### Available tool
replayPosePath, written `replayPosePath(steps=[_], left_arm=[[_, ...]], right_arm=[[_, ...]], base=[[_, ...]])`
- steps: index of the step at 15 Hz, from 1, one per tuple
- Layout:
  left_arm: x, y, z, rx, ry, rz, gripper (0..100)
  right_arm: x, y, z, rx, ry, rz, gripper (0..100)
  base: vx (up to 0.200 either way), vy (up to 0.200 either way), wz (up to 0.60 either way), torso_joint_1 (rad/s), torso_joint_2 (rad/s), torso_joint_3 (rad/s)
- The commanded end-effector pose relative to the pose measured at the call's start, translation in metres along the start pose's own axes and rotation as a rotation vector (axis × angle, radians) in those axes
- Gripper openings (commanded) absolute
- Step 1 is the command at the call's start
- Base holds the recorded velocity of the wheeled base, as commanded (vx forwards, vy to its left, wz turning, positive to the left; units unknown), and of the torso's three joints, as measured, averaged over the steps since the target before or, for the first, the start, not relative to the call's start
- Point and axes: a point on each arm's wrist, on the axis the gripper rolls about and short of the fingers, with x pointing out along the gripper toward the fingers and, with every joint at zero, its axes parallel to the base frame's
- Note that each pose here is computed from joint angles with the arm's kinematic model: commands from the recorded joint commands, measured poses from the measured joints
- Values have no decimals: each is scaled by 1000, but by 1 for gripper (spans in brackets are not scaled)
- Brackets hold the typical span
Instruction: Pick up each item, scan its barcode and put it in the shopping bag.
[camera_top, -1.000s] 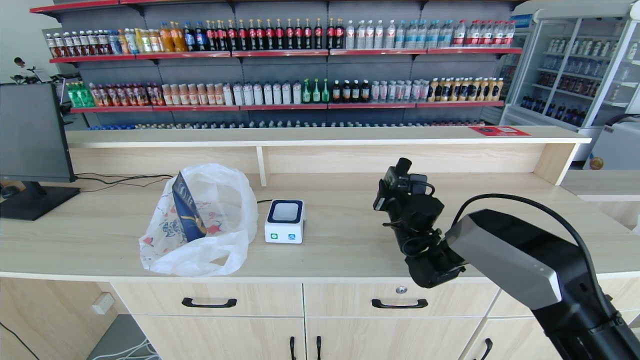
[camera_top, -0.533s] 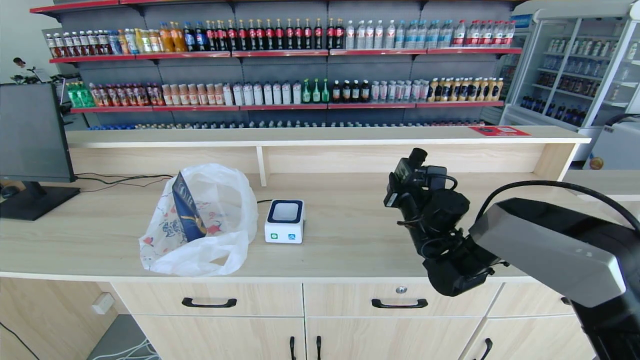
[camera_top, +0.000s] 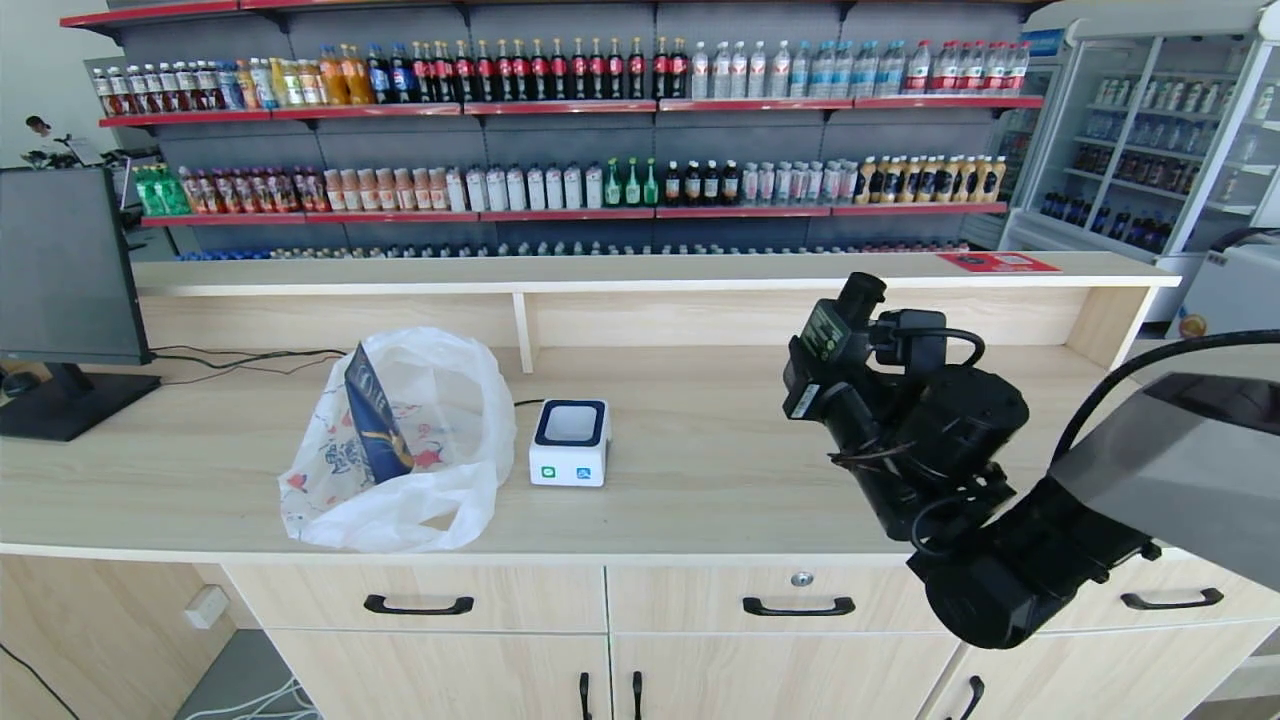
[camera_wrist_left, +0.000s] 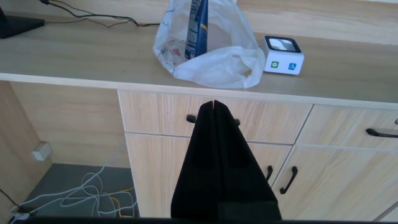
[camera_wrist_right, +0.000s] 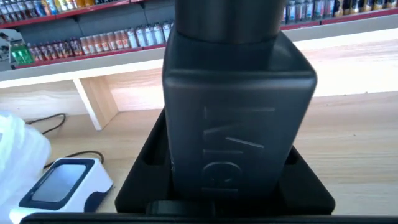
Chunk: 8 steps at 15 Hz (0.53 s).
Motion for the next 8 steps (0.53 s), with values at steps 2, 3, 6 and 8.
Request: replayPosePath(steps=[2,3,6,8], left_arm=[[0,0,0,-1,-2,0,0],[0,0,0,-1,0,0,0],[0,0,0,1,-2,0,0],[0,0,0,1,-2,-2,0]], right_arm=[[-26,28,34,53,-42,83,0],[-35,34,36,70,-32,106,0],[-54,54,55,158,-51,182,0],[-68,67,70,193,-70,239,0]], base=[[0,0,0,0,0,0],[0,0,0,0,0,0],[0,0,0,0,0,0],[0,0,0,0,0,0]])
